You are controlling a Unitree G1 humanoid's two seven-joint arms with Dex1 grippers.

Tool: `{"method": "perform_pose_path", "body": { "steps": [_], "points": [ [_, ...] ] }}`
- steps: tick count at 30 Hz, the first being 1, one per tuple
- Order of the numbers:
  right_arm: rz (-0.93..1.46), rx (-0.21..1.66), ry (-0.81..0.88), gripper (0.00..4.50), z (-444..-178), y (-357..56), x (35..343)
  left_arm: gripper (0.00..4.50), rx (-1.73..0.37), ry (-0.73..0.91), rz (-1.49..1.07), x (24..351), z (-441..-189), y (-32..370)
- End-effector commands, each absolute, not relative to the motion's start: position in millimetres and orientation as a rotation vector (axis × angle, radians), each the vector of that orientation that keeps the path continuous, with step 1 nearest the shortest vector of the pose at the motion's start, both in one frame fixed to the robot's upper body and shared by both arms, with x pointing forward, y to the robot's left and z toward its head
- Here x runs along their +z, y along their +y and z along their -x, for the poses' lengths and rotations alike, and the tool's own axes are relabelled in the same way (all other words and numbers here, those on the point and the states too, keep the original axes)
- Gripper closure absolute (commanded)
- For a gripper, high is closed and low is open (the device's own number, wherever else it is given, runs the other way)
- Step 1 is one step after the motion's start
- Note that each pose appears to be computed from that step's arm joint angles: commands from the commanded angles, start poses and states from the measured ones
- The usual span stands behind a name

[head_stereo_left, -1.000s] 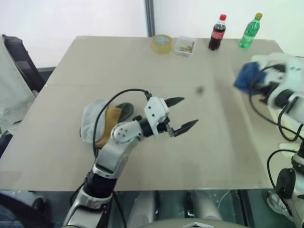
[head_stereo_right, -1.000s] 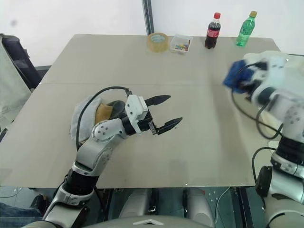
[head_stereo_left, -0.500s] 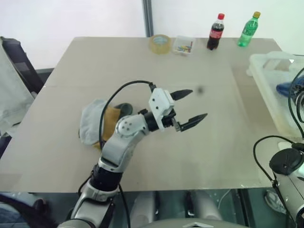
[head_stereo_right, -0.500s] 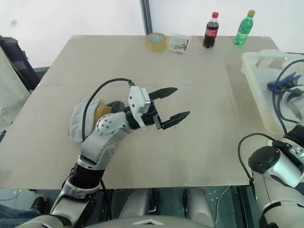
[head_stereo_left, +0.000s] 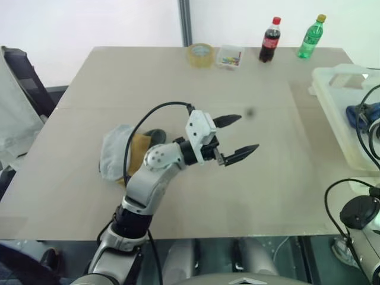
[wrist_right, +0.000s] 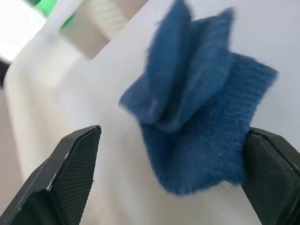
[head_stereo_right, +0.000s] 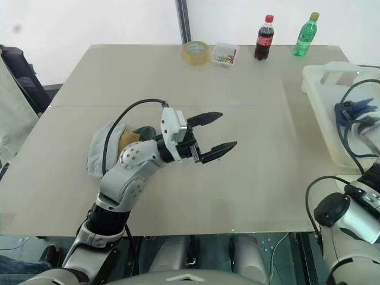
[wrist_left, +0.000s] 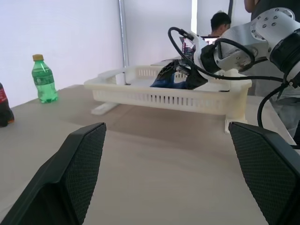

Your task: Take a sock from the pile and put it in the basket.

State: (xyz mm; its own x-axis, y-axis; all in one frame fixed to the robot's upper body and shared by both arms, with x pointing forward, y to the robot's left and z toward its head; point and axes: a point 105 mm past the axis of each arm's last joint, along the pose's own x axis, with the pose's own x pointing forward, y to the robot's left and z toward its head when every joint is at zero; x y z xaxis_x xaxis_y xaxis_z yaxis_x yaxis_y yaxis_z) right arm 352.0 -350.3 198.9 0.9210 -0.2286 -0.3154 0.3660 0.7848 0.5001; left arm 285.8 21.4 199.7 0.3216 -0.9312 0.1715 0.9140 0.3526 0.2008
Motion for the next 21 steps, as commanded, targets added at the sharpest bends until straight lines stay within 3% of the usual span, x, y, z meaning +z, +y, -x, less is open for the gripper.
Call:
{"method": "perform_pose_path", "body": {
  "steps": [1,10,16,21],
  "points": [
    [-0.37,-0.11,0.218,0.02,-344,-323,232,0.0,-1.185,-0.296,-0.008,216,-290,31],
    [0.001,0.38,0.201,0.02,-317,-255,246,0.0,-0.972,-0.324,-0.035,243,-314,87],
    [0.018,0.701,0.081,0.02,-294,-204,231,0.0,-0.989,-0.158,-0.016,221,-291,117],
    [0.046,0.791,0.098,0.02,-281,-206,199,0.0,-0.971,-0.024,-0.126,190,-259,143]
  ]
}}
